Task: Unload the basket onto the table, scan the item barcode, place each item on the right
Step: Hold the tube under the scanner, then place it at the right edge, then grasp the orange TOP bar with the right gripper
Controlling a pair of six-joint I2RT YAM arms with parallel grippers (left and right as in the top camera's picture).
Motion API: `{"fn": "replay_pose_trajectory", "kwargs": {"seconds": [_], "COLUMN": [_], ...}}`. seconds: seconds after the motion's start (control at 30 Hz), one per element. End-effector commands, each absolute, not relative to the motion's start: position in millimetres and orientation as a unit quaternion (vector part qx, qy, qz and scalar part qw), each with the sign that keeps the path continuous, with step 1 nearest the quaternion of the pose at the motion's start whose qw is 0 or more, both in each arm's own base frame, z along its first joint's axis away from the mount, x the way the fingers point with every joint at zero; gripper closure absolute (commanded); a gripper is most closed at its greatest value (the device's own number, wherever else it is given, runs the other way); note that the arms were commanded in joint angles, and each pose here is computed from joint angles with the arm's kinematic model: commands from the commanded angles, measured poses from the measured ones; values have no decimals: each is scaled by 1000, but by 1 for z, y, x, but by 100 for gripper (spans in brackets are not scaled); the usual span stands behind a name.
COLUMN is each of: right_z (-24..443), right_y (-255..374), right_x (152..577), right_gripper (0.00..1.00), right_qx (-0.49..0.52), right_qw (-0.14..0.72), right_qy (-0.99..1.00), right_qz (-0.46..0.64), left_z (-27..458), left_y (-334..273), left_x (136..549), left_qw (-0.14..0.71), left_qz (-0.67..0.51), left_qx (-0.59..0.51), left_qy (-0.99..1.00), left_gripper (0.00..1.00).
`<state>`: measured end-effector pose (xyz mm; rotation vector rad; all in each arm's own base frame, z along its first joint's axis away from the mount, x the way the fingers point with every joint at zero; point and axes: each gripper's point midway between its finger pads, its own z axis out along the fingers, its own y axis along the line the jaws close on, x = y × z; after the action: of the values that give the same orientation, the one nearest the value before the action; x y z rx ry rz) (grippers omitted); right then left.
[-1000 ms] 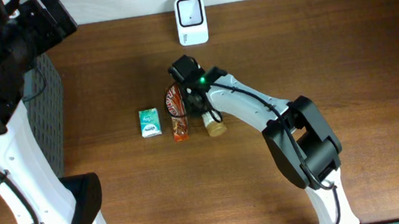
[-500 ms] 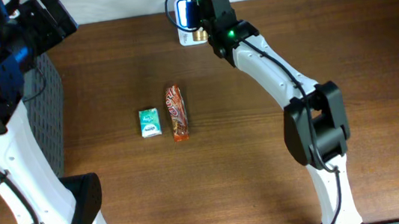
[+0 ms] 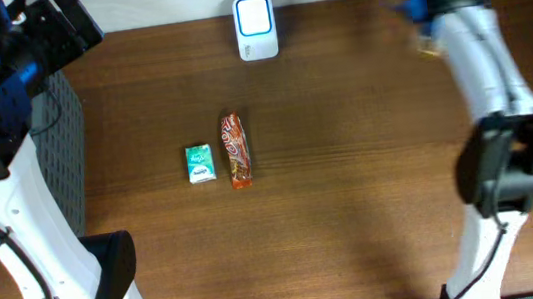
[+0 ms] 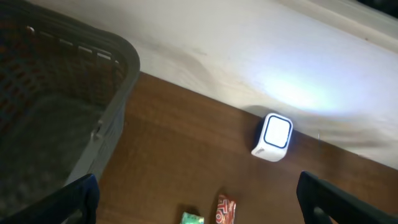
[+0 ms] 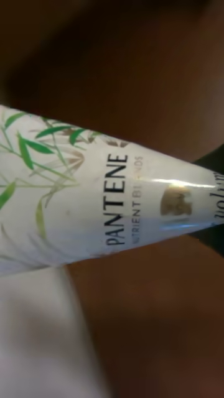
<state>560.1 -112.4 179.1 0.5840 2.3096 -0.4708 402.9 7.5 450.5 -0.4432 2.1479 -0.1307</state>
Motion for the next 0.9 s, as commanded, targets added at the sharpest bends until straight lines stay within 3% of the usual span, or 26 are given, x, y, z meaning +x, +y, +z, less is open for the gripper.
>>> {"fn": "replay_pose_trajectory", "kwargs": {"seconds": [0.0, 0.17, 0.2, 0.23, 0.27, 0.3, 0.37, 0.47, 0.53, 0.63, 0.73, 0.87], "right_z": [146, 89, 85, 85, 87, 92, 116, 195, 261, 306, 291, 220], "right_y": [-242, -313, -319, -325, -327, -328, -326, -318, -262, -133, -15, 104], "right_x": [488, 444, 441, 437, 436, 435, 437, 451, 481, 507, 501, 487], "right_gripper": [96, 96, 87, 63, 30, 12, 9, 5, 6, 6, 6, 13], "right_qx": [368, 448, 456, 463, 464, 463, 463, 450, 368, 199, 75, -25], "right_qw": [256, 201, 199, 199, 201, 205, 228, 304, 377, 395, 318, 218], "right_qy": [860, 858, 856, 854, 852, 851, 846, 831, 850, 864, 880, 927], "right_qz": [-243, -149, -139, -132, -134, -136, -136, -118, 1, 239, 346, 303], "left_z": [451, 451, 451, 451, 451, 451, 451, 451, 451, 451, 451, 451], "left_y": [8, 8, 8, 8, 8, 8, 8, 8, 8, 8, 8, 8], "left_x": [402, 402, 402, 402, 402, 402, 402, 402, 402, 402, 402, 402], "left_qw": [456, 456, 456, 456, 456, 456, 456, 456, 456, 456, 456, 456], "left_qz": [-49, -49, -49, -49, -49, -49, -49, -49, -49, -49, -49, -49], "left_qx": [-173, -173, -173, -173, -173, -173, -173, -173, -173, -173, -173, -173], "left_qy": [871, 871, 871, 871, 871, 871, 871, 871, 871, 871, 871, 871], "left_gripper": [1, 1, 1, 1, 1, 1, 1, 1, 1, 1, 1, 1]}}
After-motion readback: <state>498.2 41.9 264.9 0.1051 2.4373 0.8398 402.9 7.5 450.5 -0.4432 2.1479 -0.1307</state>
